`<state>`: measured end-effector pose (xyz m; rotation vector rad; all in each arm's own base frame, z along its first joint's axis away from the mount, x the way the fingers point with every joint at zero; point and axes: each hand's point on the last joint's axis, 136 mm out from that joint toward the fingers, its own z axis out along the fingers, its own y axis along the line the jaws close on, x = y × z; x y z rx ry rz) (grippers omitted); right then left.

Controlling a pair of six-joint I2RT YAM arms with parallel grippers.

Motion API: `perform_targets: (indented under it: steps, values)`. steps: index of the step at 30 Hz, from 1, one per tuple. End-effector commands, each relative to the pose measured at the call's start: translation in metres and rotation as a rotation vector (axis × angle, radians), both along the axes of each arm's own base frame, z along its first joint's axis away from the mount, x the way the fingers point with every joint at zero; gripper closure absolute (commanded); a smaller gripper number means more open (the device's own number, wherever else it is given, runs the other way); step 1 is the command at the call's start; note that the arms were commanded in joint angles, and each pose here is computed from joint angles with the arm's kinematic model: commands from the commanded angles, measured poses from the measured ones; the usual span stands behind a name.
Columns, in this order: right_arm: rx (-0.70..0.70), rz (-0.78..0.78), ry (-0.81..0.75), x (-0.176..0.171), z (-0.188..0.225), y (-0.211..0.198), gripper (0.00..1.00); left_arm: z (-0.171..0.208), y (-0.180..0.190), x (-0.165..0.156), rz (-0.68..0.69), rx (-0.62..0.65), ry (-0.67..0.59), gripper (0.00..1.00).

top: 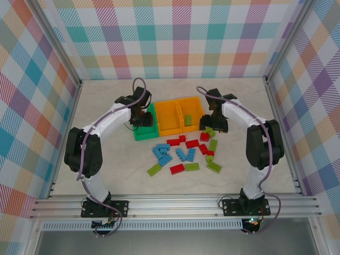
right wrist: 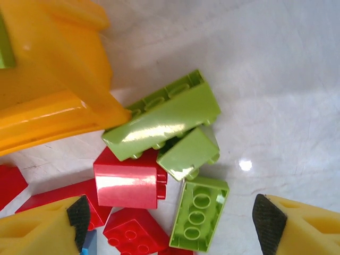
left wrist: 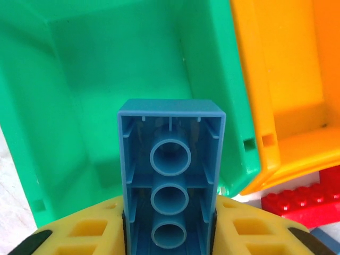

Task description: Sort the legos into containers by color

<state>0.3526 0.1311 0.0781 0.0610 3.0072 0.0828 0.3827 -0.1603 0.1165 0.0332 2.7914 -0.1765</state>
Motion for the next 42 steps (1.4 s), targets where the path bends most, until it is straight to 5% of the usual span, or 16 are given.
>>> perform_targets:
  steps: [1, 9, 16, 37, 42]
  values:
    - [-0.009, 0.159, -0.048, 0.015, 0.001, 0.008, 0.15, 0.004, 0.002, 0.011, 0.062, -0.031, 0.01, 0.64]
    - [-0.015, 0.277, -0.067, 0.031, -0.013, 0.01, 0.1, -0.005, -0.003, 0.019, 0.071, -0.041, 0.043, 0.56]
    - [0.025, 0.323, -0.058, 0.026, -0.029, 0.009, 0.11, -0.002, 0.002, 0.016, 0.098, -0.035, 0.028, 0.38]
    - [-0.059, 0.332, -0.067, 0.042, -0.047, -0.004, 0.23, 0.016, 0.009, 0.002, 0.131, -0.057, -0.016, 0.35]
    - [-0.068, 0.346, -0.032, 0.036, -0.052, -0.006, 0.38, 0.02, 0.012, 0.0, 0.136, -0.054, -0.03, 0.35]
